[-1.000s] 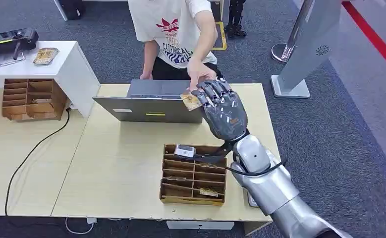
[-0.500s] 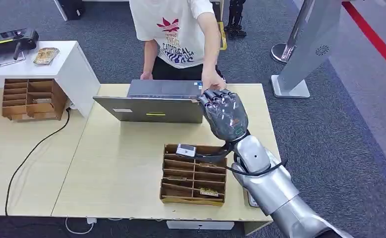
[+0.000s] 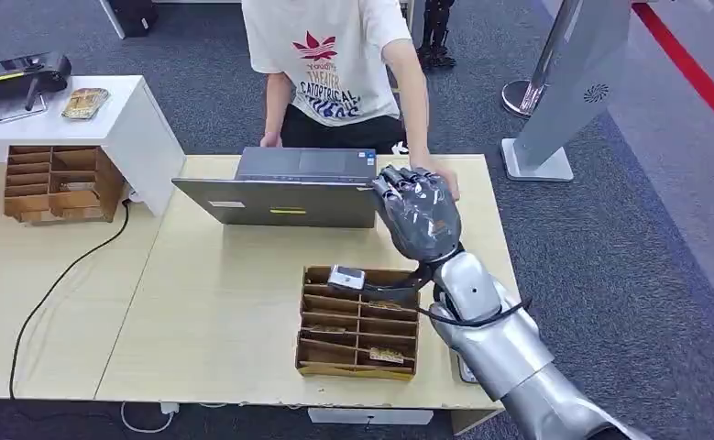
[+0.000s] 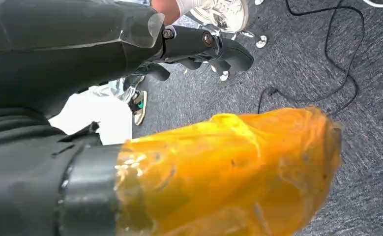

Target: Pass the card to the sensor for recognition and then transmit it.

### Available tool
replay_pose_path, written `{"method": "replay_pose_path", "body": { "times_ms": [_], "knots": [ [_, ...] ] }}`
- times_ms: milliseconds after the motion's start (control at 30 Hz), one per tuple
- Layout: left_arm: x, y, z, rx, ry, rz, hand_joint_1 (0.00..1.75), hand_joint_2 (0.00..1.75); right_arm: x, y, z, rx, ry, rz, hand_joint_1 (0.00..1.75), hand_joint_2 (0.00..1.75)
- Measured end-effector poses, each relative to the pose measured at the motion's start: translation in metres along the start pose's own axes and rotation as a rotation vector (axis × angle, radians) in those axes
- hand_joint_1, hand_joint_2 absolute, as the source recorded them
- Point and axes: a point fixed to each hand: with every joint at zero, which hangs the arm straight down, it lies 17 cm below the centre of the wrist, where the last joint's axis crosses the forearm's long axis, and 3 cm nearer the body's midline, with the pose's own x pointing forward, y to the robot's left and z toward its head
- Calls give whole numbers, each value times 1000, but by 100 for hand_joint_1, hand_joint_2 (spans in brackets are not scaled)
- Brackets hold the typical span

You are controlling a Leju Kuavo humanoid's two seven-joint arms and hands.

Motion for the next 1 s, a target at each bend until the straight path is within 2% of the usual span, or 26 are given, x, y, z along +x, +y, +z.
{"method": "replay_pose_path", "body": {
  "times_ms": [67,100,200,300,533,733,867,1000],
  "knots": [
    [-1,-1,0,-2,3,0,0,0,-1,1,1,2,9,-8,175,175],
    [-2,-3,0,-5,7,9,0,0,-14,-1,10,-11,98,-138,175,175],
    [-5,-7,0,-10,13,26,0,0,-23,-6,15,-32,195,-327,175,175],
    [-8,-10,0,-9,18,49,0,0,-31,-14,19,-63,317,-598,175,175],
    [-17,-17,0,-12,40,103,0,0,-45,-32,32,-167,505,-1176,175,175],
    [-22,-20,0,-17,51,123,0,0,-61,-46,42,-231,549,-1287,175,175],
    [-24,-22,0,-19,59,142,0,0,-69,-38,56,-230,617,-1426,175,175],
    [-26,-23,0,-20,66,158,0,0,-81,-29,76,-245,687,-1498,175,175]
  ]
}}
